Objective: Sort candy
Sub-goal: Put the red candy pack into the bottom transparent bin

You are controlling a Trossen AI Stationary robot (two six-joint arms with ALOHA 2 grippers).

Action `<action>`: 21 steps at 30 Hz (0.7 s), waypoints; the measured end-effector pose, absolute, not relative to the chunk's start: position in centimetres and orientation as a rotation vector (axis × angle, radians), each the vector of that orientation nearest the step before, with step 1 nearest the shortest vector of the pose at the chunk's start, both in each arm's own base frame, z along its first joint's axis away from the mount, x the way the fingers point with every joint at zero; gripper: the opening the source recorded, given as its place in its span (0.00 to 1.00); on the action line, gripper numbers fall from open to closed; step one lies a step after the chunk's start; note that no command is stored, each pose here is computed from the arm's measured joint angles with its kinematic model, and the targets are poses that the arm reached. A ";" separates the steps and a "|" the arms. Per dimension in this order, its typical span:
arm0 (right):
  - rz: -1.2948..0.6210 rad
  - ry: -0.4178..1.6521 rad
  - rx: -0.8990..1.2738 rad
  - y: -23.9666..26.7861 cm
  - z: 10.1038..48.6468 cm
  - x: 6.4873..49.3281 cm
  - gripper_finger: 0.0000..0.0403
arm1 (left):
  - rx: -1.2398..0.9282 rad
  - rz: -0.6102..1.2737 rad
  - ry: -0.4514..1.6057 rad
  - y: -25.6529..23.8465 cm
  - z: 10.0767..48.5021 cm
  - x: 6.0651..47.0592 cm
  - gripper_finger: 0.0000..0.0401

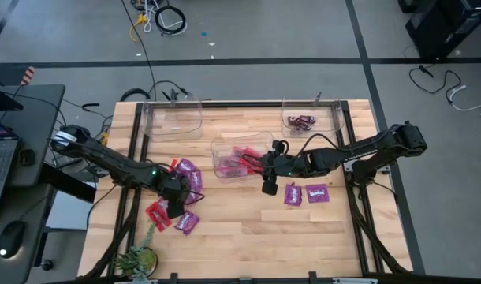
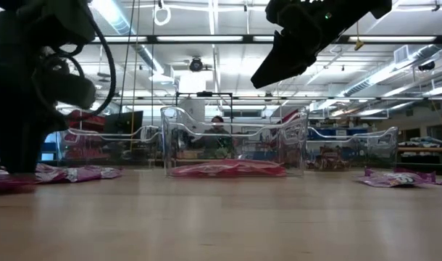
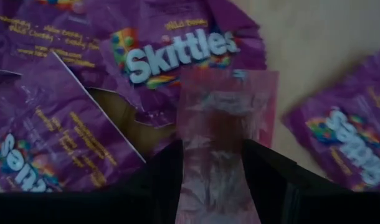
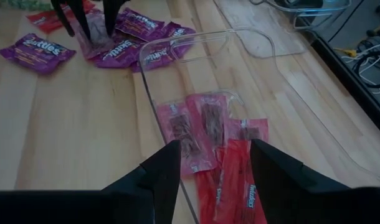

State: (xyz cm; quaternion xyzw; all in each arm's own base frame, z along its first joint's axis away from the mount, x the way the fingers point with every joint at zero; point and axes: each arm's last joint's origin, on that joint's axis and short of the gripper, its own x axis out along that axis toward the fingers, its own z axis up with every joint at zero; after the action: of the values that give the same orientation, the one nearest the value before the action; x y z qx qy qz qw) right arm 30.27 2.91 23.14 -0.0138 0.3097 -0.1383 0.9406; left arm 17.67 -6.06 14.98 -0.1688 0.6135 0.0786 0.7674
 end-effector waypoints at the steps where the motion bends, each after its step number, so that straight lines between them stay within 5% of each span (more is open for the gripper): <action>1: -0.282 0.632 -0.028 2.9 23.1 30.3 0.44 | -0.365 0.175 1.327 -6.0 14.8 17.7 0.42; 10: -0.282 0.632 -0.028 2.9 23.2 30.3 0.43 | -0.394 0.188 1.291 -6.0 14.2 17.6 0.38; 21: -0.277 0.635 -0.045 2.9 23.1 30.3 0.43 | -0.283 0.117 1.269 -6.4 17.2 19.1 0.02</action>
State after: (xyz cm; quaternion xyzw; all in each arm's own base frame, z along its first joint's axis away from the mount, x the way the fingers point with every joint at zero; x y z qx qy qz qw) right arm 30.28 2.91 23.15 -0.0218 0.3111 -0.1357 0.9404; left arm 19.14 -6.45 17.19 -0.1315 0.5906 0.0543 0.7944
